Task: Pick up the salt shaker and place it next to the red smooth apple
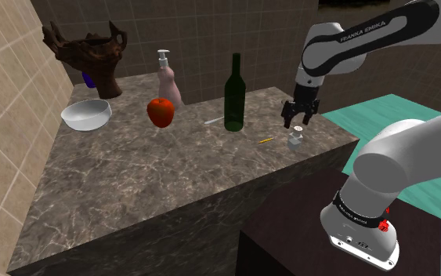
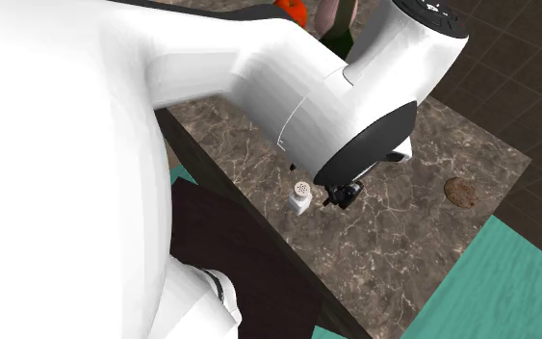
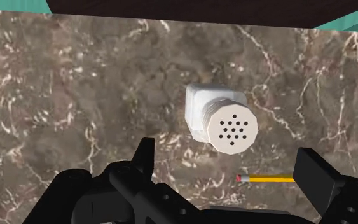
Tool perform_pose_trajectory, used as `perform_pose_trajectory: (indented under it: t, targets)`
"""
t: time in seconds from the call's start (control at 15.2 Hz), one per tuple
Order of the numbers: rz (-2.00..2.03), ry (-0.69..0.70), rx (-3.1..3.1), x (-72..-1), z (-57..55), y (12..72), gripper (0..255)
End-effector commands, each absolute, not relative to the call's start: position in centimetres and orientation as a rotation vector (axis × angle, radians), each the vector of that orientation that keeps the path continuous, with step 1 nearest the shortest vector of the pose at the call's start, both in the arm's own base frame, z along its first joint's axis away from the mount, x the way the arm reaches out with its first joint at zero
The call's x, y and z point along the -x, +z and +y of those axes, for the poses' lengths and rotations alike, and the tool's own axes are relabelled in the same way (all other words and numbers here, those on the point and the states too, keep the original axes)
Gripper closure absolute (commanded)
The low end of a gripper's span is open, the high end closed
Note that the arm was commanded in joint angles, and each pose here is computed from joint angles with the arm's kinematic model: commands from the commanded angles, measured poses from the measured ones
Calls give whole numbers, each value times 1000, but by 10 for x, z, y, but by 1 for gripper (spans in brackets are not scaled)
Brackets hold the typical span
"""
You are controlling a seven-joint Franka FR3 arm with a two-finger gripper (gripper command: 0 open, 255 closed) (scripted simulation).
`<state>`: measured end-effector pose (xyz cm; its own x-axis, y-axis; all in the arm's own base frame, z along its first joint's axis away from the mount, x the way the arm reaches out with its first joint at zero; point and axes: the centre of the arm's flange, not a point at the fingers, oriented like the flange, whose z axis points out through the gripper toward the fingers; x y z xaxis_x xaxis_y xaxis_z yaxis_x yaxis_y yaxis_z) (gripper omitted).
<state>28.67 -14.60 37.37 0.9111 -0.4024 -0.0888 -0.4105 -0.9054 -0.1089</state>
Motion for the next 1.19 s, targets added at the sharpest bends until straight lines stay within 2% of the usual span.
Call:
perform_pose_trajectory:
  t: [0.0,0.26,0.79,0.86,1.12]
  targets:
    - [633,97,2947,-285,-145,361,0]
    - [633,97,2947,-285,-141,338,0]
    - [633,97,2947,-285,-141,338,0]
    - [633,97,2947,-285,-141,338,255]
    - [633,97,2947,-285,-141,338,255]
